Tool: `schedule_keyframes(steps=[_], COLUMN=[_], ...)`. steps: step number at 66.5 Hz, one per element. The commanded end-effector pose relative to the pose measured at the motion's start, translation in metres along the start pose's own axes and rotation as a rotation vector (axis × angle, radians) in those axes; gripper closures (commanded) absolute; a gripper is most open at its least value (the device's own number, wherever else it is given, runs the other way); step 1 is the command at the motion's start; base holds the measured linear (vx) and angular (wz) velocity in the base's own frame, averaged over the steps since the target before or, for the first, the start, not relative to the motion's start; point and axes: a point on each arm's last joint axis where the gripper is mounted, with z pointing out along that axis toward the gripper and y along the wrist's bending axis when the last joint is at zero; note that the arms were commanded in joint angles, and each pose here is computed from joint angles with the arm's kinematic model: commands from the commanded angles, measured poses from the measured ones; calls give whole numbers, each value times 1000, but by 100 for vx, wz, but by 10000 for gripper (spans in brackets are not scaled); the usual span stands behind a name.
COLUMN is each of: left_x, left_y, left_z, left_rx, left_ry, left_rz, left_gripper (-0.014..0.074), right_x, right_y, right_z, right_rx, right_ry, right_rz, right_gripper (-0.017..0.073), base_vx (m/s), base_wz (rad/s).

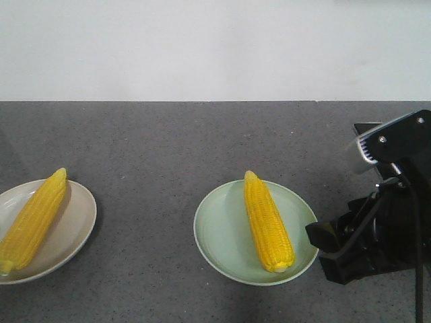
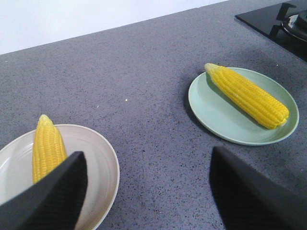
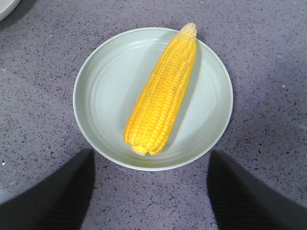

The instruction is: Distribute corn equally

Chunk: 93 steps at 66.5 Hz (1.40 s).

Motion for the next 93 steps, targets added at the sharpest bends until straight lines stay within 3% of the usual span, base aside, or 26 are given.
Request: schedule_keyframes(steps=[1, 21, 30, 72, 78, 88, 93], left_x=[-12, -12, -11, -11, -9, 12, 27], left_y=[-2, -1, -1, -1, 3, 13, 17], left_z=[-3, -3, -3, -3, -6, -3, -1], left_rx=[13, 12, 11, 12, -34, -133, -178], left_ry=[-83, -82, -81, -74, -86, -215, -301], left_rz=[-18, -17, -16, -16, 8, -34, -23], left_gripper=[193, 494, 603, 601, 601, 601, 601], right_x=[-10, -10, -10, -10, -10, -10, -10], right_y=[0, 0, 0, 0, 0, 0, 0], right_z=[-10, -10, -10, -10, -10, -10, -10], right_rx=[0, 0, 0, 0, 0, 0, 0], right_ry=[-91, -91, -91, -93, -93, -93, -93], right_rz=[-5, -5, -7, -7, -7, -7, -7], right_gripper=[214, 554, 570, 570, 570, 570, 570], base_vx=[0, 0, 0, 0, 0, 0, 0], base_wz=[0, 0, 0, 0, 0, 0, 0])
